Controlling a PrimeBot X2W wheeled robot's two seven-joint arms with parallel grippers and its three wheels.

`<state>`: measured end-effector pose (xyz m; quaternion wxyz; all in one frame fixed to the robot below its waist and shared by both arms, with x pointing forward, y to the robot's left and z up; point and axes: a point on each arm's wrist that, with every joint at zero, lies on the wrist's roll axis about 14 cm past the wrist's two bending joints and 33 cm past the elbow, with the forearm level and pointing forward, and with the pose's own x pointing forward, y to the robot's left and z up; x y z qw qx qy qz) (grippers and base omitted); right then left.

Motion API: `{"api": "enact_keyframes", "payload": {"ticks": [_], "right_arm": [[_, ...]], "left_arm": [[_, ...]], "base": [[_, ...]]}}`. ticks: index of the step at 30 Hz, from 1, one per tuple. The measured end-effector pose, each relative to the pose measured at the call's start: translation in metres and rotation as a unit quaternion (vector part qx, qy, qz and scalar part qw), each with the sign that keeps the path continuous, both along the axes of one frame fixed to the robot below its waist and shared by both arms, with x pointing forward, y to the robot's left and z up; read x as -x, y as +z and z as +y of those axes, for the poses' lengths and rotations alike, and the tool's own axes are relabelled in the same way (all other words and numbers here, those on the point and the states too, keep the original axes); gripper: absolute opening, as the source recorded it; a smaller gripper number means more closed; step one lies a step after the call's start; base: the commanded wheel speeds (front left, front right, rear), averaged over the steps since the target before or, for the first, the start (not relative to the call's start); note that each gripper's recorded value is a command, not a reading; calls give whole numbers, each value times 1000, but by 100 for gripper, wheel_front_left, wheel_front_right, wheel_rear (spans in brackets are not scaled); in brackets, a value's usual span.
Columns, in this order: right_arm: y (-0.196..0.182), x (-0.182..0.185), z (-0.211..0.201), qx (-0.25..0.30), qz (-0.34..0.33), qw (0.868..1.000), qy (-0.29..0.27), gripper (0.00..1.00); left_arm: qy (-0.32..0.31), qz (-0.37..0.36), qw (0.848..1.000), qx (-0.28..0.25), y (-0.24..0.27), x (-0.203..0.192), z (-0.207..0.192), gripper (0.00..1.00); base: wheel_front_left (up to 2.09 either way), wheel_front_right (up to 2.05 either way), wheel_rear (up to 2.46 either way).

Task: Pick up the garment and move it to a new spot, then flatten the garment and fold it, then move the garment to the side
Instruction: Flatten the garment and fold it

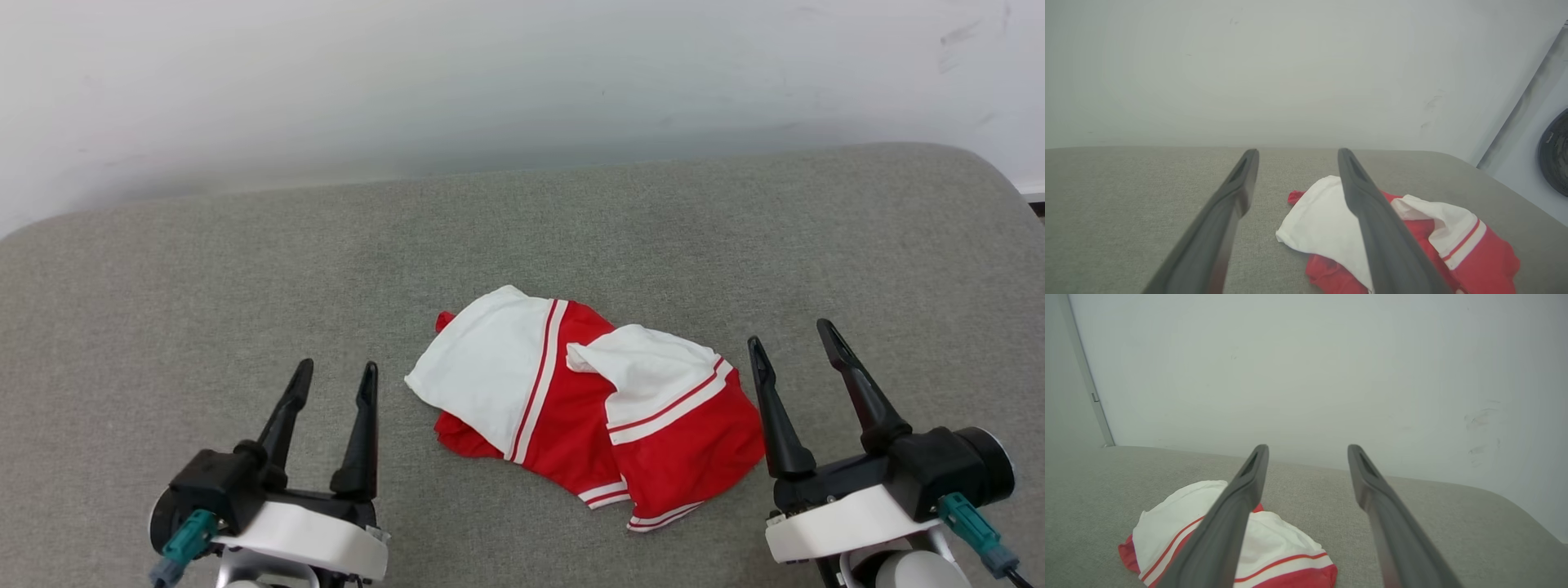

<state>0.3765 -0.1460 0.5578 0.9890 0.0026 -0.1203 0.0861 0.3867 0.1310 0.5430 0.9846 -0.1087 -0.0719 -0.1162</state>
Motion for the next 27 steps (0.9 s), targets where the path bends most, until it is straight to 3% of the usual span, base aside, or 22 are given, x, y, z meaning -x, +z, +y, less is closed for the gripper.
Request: {"api": "enact_keyframes", "payload": {"ticks": [9, 14, 18, 21, 27], "right_arm": [[-4, 3, 1, 0, 6, 1000, 2, 100], [-13, -1, -1, 2, 19, 1000, -2, 100], [-22, -6, 3, 7, 31, 999, 3, 100], [-30, -13, 2, 9, 42, 999, 3, 100], [-49, -25, 0, 12, 68, 998, 1, 100]], "left_arm": [[-24, 24, 999, -24, -23, 1, -8, 100], [-41, 90, 994, -49, -42, -24, -11, 100], [-62, 179, 978, -87, -65, -46, -14, 100], [-92, 281, 951, -90, -96, -49, -23, 100], [-118, 352, 919, -129, -115, -66, -26, 100]], "base": [[0, 0, 0], [0, 0, 0], [0, 0, 0], [0, 0, 0], [0, 0, 0]]}}
